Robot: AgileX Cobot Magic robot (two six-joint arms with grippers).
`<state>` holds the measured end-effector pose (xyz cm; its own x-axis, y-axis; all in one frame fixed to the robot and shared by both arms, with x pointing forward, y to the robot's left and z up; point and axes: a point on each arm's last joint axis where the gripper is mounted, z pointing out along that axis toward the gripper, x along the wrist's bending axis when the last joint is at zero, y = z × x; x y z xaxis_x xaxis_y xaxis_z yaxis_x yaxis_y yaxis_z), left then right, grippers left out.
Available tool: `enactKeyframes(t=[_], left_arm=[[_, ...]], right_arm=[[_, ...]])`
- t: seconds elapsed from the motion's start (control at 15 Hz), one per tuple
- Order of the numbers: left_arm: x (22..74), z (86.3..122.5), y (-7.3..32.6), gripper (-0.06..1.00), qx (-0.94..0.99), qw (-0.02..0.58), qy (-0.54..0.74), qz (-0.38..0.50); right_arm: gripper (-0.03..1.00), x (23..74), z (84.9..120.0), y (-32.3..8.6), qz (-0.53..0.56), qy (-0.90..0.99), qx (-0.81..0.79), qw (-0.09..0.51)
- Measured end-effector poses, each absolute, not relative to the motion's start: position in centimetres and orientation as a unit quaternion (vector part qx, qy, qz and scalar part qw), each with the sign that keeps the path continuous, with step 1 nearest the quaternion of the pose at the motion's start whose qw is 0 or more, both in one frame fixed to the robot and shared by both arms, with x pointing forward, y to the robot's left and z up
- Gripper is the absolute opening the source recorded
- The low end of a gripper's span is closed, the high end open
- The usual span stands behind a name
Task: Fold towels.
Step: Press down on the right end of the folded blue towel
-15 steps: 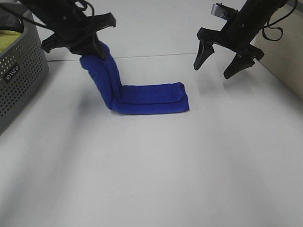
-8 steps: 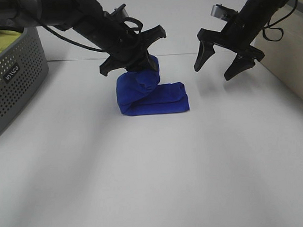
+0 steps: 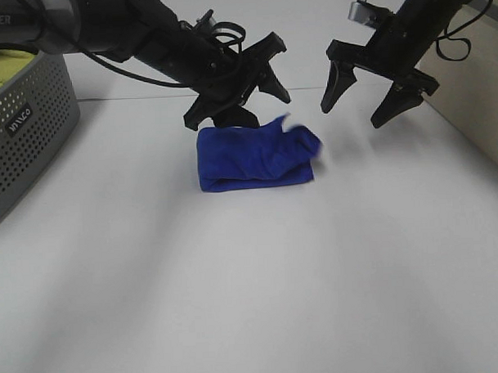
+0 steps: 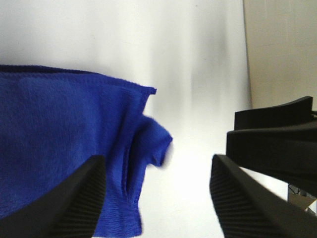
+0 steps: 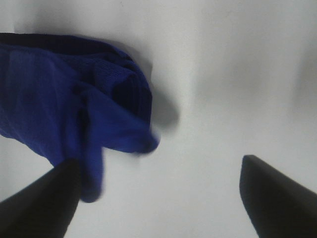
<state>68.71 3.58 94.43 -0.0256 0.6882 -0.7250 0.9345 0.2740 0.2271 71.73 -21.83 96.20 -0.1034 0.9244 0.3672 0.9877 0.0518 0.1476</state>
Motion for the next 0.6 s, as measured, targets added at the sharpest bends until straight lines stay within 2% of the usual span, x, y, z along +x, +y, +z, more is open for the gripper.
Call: enactKeyframes(t=[0.2,0.4,0.6], left_arm=[[68.7,95.1,3.2,0.62,0.575,0.41,0.686,-0.176],[69.3,97.4,4.7,0.62,0.586,0.441,0.663,-0.151],[71.3,101.1,10.0,0.62,0.557,0.484,0.668,-0.097]], right_arm=[[0.82,71.7,96.5,-21.6,-0.193,-0.715,-0.665,0.095],[0.82,71.7,96.9,-20.8,-0.229,-0.708,-0.656,0.125],[0.82,71.6,97.8,-18.7,-0.3,-0.71,-0.612,0.177]])
